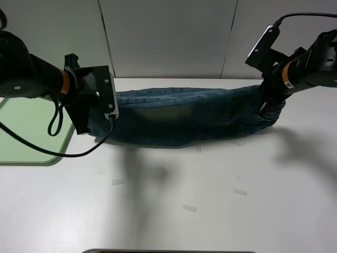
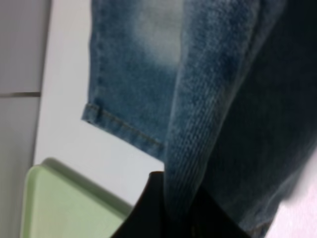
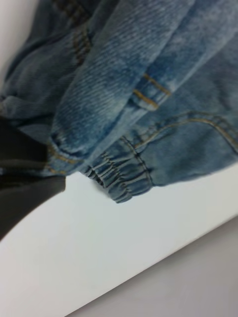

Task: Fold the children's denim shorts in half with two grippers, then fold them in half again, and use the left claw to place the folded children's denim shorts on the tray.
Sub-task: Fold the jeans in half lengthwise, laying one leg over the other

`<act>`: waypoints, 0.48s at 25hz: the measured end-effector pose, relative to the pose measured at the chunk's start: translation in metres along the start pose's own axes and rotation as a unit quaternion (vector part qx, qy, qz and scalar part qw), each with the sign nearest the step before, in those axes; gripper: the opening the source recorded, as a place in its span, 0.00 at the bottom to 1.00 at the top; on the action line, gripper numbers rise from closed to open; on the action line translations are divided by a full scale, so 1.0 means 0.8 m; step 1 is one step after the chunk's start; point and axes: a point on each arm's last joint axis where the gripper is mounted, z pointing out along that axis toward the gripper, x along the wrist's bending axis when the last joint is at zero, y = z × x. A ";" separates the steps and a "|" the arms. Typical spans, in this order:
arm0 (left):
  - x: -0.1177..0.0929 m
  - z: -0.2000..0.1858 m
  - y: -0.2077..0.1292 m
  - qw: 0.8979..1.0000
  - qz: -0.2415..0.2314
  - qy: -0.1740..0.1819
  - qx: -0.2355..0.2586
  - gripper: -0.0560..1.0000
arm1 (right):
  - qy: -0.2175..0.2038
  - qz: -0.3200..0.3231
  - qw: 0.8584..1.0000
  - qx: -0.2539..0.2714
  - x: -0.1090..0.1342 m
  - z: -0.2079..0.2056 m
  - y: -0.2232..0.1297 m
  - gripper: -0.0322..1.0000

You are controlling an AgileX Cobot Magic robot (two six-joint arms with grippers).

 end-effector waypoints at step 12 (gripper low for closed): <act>0.030 0.052 0.018 1.000 -0.003 0.007 -0.004 0.08 | -0.028 0.031 0.999 -0.002 -0.040 0.013 -0.014 0.01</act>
